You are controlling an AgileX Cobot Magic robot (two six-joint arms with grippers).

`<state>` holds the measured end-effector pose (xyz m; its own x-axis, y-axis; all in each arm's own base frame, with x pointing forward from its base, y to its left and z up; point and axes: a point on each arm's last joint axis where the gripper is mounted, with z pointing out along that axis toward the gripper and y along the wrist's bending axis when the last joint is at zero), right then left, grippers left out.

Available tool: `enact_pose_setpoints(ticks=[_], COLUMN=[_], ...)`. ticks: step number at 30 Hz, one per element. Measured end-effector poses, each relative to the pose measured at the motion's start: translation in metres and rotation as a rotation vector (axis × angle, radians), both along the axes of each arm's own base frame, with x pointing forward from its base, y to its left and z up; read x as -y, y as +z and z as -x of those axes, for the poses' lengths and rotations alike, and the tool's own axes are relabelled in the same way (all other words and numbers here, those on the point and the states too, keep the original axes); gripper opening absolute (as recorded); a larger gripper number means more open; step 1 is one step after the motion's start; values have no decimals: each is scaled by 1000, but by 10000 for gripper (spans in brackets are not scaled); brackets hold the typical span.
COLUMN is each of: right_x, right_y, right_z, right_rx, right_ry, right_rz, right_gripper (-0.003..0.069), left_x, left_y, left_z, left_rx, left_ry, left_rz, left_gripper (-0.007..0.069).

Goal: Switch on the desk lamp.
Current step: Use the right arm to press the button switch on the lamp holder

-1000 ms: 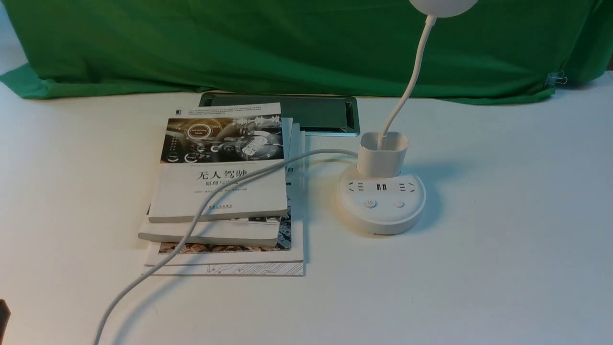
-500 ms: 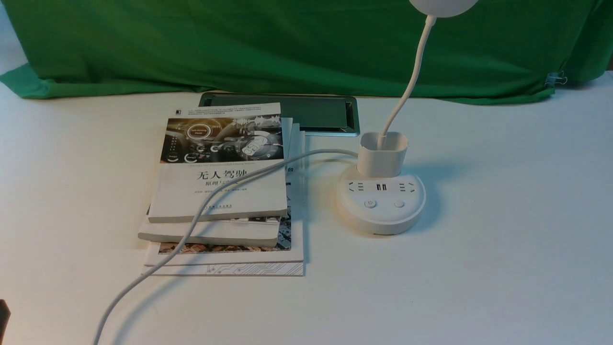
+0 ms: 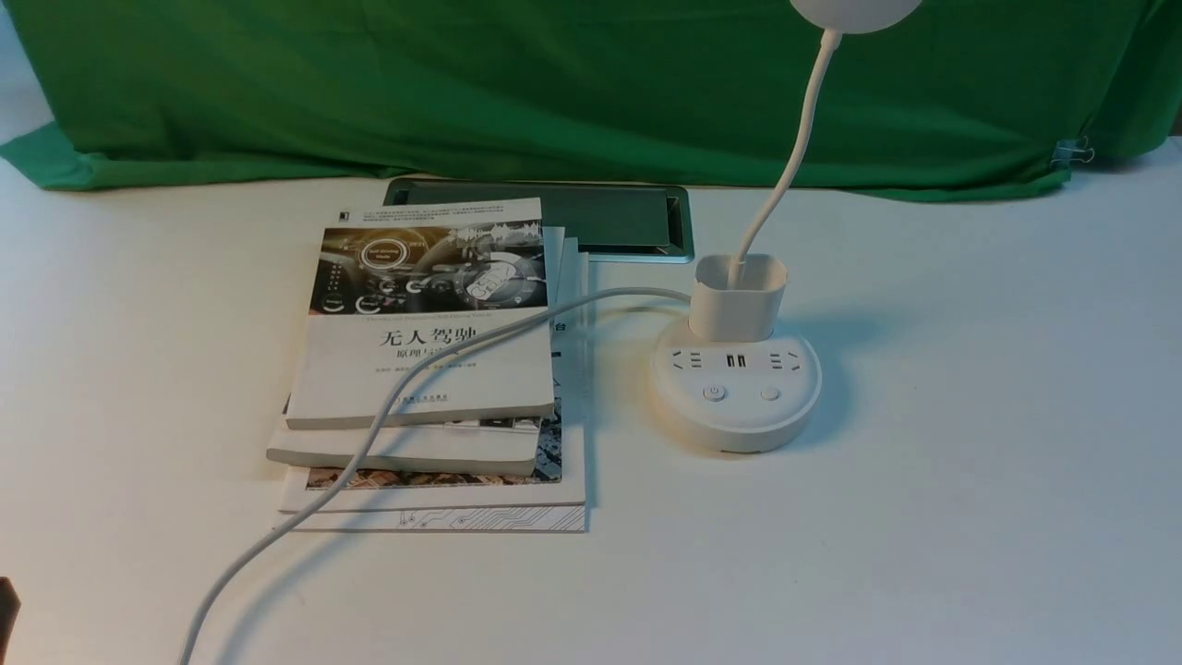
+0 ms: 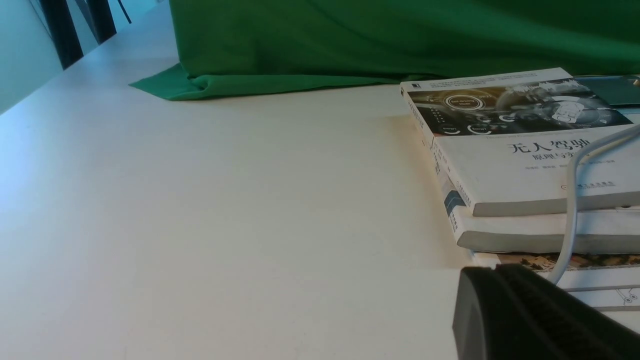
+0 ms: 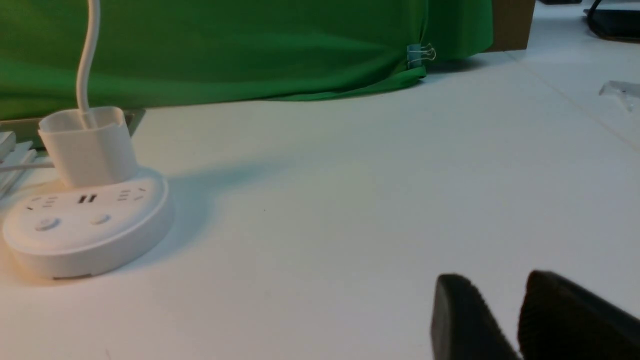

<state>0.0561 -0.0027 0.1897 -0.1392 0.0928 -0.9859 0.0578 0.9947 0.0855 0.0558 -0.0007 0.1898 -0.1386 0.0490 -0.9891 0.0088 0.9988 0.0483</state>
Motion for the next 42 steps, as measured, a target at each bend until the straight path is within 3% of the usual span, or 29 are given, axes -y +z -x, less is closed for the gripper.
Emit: enact_pose_setpoints(ticks=[6,10,14,18,20,34,38,40,42], right_x=[0,0,-4,-5,-5,-3,-4,-4,-5], right_y=[0,0,0,0,0,7,28,60,87], right_z=[0,0,0,0,0,-1,1,1,-1], right_rx=[1,9,24,27,24,94,123,152,147], right_ry=[-2,-26,-87,-118,-119,-42,-9,20,38], right_rz=[-12,-203,-882,-1152,-1149,-740,-572,-391,-245], right_gripper=[239,239,239,238,238,231,168,71,39], left_x=[0,0,0,0,0,0,0,0,0], left_y=[0,0,0,0,0,0,0,0,0], left_z=[0,0,0,0,0,0,0,0,0], left_rx=[0,0,0,0,0,0,0,0,0], left_ry=[0,0,0,0,0,0,0,0,0], left_rz=[0,0,0,0,0,0,0,0,0], left_gripper=[21,21,21,21,21,21,21,21,21])
